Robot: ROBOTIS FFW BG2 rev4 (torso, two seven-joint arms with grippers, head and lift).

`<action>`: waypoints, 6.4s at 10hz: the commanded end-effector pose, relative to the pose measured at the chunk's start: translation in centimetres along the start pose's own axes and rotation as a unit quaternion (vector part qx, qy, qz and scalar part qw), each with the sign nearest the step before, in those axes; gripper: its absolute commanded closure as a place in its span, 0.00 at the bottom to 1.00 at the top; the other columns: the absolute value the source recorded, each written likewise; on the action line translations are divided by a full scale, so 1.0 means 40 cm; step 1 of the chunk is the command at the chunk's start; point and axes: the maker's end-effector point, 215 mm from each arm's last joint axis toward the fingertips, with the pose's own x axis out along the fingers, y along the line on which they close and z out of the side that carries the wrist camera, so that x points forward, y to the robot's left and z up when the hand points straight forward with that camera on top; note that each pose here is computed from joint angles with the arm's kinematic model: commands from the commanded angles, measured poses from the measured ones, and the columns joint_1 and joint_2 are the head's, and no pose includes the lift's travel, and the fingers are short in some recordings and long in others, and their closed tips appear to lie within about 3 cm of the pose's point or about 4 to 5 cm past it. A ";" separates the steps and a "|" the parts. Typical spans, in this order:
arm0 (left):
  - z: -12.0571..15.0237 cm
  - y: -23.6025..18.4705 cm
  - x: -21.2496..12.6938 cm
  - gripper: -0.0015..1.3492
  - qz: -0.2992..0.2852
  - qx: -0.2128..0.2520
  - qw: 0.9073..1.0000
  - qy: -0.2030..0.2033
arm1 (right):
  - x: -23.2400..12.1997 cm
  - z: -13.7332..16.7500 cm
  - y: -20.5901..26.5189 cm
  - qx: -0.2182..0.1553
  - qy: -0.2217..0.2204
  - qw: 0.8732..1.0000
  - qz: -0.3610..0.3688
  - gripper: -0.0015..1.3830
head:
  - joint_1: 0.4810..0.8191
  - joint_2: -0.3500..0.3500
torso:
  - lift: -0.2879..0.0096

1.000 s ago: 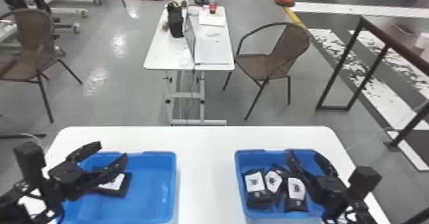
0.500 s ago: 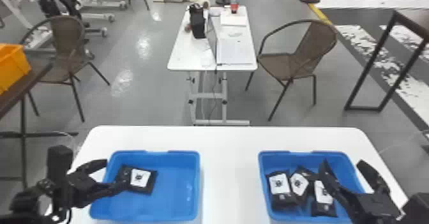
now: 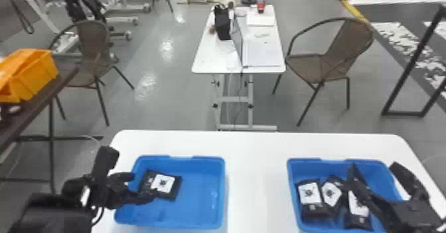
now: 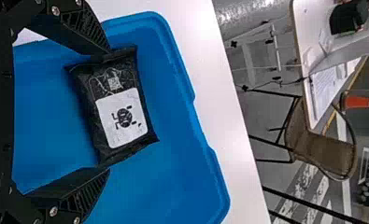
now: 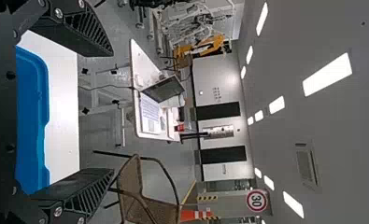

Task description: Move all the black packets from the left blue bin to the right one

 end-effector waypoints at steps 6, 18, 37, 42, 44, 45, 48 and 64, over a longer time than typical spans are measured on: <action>-0.064 0.024 0.076 0.11 -0.008 0.068 0.993 0.101 | 0.017 -0.025 0.039 0.026 0.004 0.999 0.026 0.11 | 0.63 0.64 | 0.97; -0.006 -0.026 0.140 0.09 -0.052 0.228 0.957 0.171 | 0.047 -0.042 0.069 0.051 0.004 0.997 0.051 0.11 | 0.63 0.61 | 0.97; 0.187 -0.102 0.103 0.90 -0.006 0.237 0.971 0.015 | 0.067 -0.051 0.114 0.075 0.005 0.993 0.092 0.11 | 0.63 0.63 | 0.97; 0.432 -0.435 0.085 0.90 -0.091 0.228 0.959 -0.145 | 0.129 0.002 0.247 0.082 -0.011 0.984 0.158 0.10 | 0.63 0.47 | 0.97; 0.508 -0.478 0.095 0.90 -0.102 0.235 0.951 -0.174 | 0.166 0.024 0.317 0.094 -0.020 0.978 0.183 0.11 | 0.63 0.44 | 0.97; 0.550 -0.506 0.104 0.90 -0.114 0.241 0.945 -0.188 | 0.185 0.040 0.351 0.098 -0.026 0.975 0.197 0.11 | 0.63 0.44 | 0.97; 0.611 -0.597 0.138 0.90 -0.162 0.247 0.932 -0.211 | 0.229 0.070 0.434 0.109 -0.035 0.967 0.229 0.11 | 0.63 0.43 | 0.97; 0.619 -0.568 0.092 0.07 -0.151 0.159 0.939 -0.266 | 0.292 0.053 0.297 0.155 -0.044 0.975 0.153 0.91 | 0.63 0.37 | 0.97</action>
